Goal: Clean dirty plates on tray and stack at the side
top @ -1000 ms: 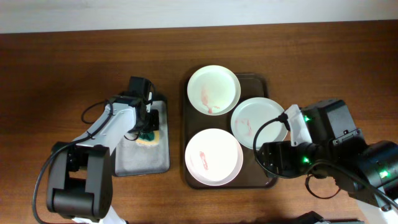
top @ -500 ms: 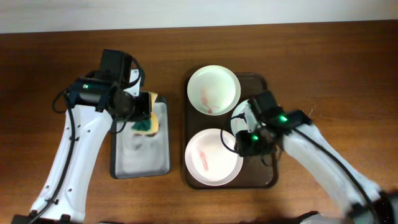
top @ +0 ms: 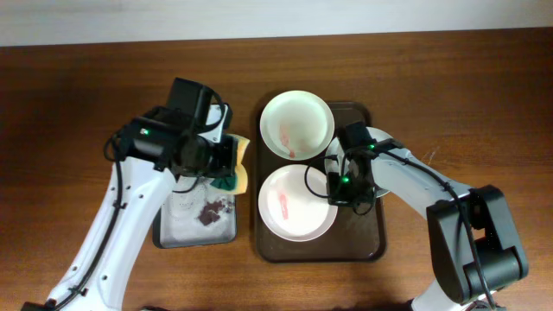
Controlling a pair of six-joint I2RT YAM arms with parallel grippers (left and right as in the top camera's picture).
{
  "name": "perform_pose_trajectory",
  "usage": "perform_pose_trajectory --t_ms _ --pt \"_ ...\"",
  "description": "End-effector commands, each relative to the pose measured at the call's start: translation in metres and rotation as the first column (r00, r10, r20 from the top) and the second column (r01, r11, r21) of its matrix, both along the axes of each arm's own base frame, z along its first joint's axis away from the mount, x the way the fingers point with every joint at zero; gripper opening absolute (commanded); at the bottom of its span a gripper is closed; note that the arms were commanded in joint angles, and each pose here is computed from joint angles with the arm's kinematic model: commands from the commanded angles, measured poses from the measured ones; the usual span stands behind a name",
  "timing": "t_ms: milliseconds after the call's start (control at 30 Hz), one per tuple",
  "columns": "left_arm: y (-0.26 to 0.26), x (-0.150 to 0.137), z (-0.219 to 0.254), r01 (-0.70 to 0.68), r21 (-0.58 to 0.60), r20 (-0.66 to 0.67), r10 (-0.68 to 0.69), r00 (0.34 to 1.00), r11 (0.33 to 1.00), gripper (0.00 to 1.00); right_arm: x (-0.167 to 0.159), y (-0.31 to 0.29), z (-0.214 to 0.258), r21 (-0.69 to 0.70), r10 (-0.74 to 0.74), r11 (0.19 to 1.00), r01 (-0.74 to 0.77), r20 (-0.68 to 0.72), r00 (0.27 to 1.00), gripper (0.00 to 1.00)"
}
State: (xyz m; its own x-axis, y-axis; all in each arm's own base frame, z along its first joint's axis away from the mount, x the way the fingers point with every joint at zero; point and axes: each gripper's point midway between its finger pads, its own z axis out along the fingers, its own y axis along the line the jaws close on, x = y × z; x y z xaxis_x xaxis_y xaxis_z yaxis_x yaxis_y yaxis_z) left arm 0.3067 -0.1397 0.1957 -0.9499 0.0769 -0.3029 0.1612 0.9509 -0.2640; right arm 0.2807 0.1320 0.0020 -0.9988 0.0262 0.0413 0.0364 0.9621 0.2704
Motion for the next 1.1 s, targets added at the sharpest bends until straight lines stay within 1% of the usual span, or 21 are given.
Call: perform_pose_trajectory --t_ms 0,33,67,100,200,267,367,467,500,567,600,633,667,733,767,867,933,967,1000,1033,1067 --pt "-0.036 -0.008 -0.035 -0.033 -0.057 -0.054 0.030 0.998 0.998 0.00 -0.007 -0.020 -0.016 -0.080 -0.041 0.996 0.037 -0.048 0.998 0.04" --pt "-0.056 -0.010 -0.055 -0.017 -0.084 -0.066 0.012 0.998 0.996 0.00 -0.007 -0.019 -0.016 -0.075 -0.041 0.996 0.037 -0.050 0.998 0.04" --pt "-0.088 -0.016 -0.076 0.059 -0.140 -0.071 -0.069 0.995 0.988 0.00 -0.008 -0.016 -0.015 -0.061 -0.040 0.997 0.037 -0.054 0.998 0.04" --pt "-0.106 -0.020 -0.088 0.094 -0.168 -0.080 -0.109 0.991 0.981 0.00 -0.008 -0.016 -0.015 -0.060 -0.040 0.998 0.037 -0.054 0.998 0.04" --pt "-0.143 -0.026 -0.133 0.132 -0.166 -0.125 -0.154 0.980 0.977 0.00 -0.008 -0.016 -0.015 -0.059 -0.040 0.998 0.037 -0.054 0.998 0.04" --pt "-0.149 -0.028 -0.170 0.069 -0.127 -0.204 -0.094 0.974 0.989 0.00 -0.008 -0.016 -0.015 -0.059 -0.040 0.998 0.037 -0.055 0.998 0.04" --pt "-0.149 -0.031 -0.203 0.016 -0.101 -0.278 -0.044 0.959 0.995 0.00 -0.008 -0.016 -0.015 -0.059 -0.040 0.998 0.037 -0.054 0.998 0.04" --pt "-0.145 -0.030 -0.214 0.016 -0.070 -0.278 -0.035 0.960 0.997 0.00 -0.008 -0.016 -0.015 -0.059 -0.040 0.998 0.037 -0.055 0.998 0.04" --pt "-0.135 -0.025 -0.217 0.030 -0.015 -0.244 -0.032 0.969 0.999 0.00 -0.008 -0.016 -0.015 -0.059 -0.040 0.998 0.037 -0.055 0.998 0.04" --pt "-0.096 -0.018 -0.222 -0.008 0.194 -0.194 0.046 0.980 0.981 0.00 -0.009 -0.016 -0.015 -0.057 -0.040 0.998 0.036 -0.059 0.997 0.04" --pt "-0.061 -0.011 -0.217 -0.040 0.372 -0.134 0.097 0.986 0.928 0.00 -0.009 -0.016 -0.015 -0.057 -0.040 0.998 0.036 -0.060 0.997 0.04" --pt "-0.037 -0.006 -0.210 -0.062 0.488 -0.082 0.117 0.990 0.871 0.00 -0.009 -0.016 -0.015 -0.057 -0.040 0.998 0.036 -0.060 0.997 0.04" --pt "-0.020 0.001 -0.199 -0.082 0.557 -0.048 0.131 0.990 0.826 0.00 -0.009 -0.016 -0.015 -0.057 -0.040 0.998 0.037 -0.060 0.997 0.04" --pt "-0.015 0.009 -0.191 -0.104 0.575 -0.025 0.144 0.989 0.811 0.00 -0.009 -0.016 -0.015 -0.057 -0.040 0.998 0.036 -0.059 0.997 0.04" --pt "-0.019 0.011 -0.191 -0.107 0.556 -0.024 0.145 0.989 0.824 0.00 -0.009 -0.016 -0.015 -0.057 -0.040 0.998 0.036 -0.060 0.997 0.04" --pt "-0.065 0.002 -0.201 -0.061 0.337 -0.146 0.116 0.982 0.939 0.00 -0.009 -0.016 -0.015 -0.057 -0.040 0.998 0.036 -0.059 0.997 0.04" --pt "-0.117 -0.010 -0.197 -0.007 0.077 -0.257 0.027 0.966 0.997 0.00 -0.009 -0.016 -0.015 -0.057 -0.040 0.998 0.036 -0.059 0.997 0.04" --pt "-0.146 -0.017 -0.188 0.024 -0.081 -0.299 -0.047 0.953 0.996 0.00 -0.009 -0.016 -0.015 -0.057 -0.040 0.998 0.036 -0.058 0.998 0.04" --pt "-0.164 -0.020 -0.180 0.047 -0.181 -0.312 -0.103 0.945 0.982 0.00 -0.008 -0.016 -0.015 -0.056 -0.040 0.998 0.037 -0.056 0.998 0.04" --pt "-0.177 -0.022 -0.174 0.068 -0.244 -0.305 -0.143 0.941 0.967 0.00 -0.008 -0.016 -0.015 -0.056 -0.040 0.998 0.037 -0.056 0.998 0.04" --pt "-0.183 -0.022 -0.172 0.081 -0.265 -0.295 -0.161 0.942 0.961 0.00 -0.008 -0.016 -0.015 -0.056 -0.040 0.998 0.037 -0.056 0.998 0.04"
